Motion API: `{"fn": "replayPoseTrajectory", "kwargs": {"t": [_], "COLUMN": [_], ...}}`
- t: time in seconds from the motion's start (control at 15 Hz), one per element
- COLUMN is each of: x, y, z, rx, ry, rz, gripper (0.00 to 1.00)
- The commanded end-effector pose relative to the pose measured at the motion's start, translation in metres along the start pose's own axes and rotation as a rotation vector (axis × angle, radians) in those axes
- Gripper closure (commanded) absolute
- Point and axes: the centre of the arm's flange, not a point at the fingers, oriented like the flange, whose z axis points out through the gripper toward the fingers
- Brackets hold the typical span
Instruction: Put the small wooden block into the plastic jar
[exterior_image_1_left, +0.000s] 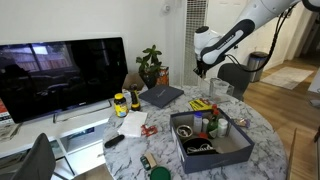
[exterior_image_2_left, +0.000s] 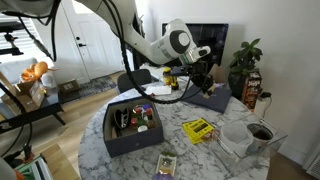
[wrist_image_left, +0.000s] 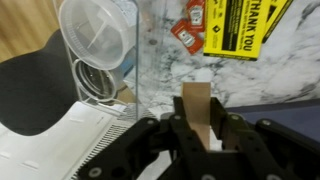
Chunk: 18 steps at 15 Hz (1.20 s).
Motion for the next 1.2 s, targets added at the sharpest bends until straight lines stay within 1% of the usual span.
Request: {"fn": "replayPoseTrajectory", "kwargs": {"t": [0.0, 0.07, 0.2, 0.4, 0.6, 0.8, 0.87, 0.93, 1.07, 1.13], "x": [0.032, 0.034, 0.031, 0.021, 0.017, 0.017, 0.018, 0.019, 0.02, 0.021], "y": [0.051, 0.065, 0.091, 0.101, 0.106, 0.11, 0.112, 0.114, 0.117, 0.118], "z": [0.039, 0.048, 0.07, 0.094, 0.111, 0.117, 0.119, 0.12, 0.119, 0.115], "rx": [-0.105, -0.148, -0.209, -0.279, -0.309, -0.315, -0.317, -0.316, -0.315, -0.305], "ry": [-0.03, -0.046, -0.101, -0.177, -0.225, -0.248, -0.254, -0.261, -0.276, -0.282], "rz": [0.169, 0.201, 0.274, 0.316, 0.375, 0.431, 0.441, 0.456, 0.471, 0.472], "gripper": [0.93, 0.93, 0.93, 0.93, 0.93, 0.93, 0.45, 0.45, 0.31, 0.23]}}
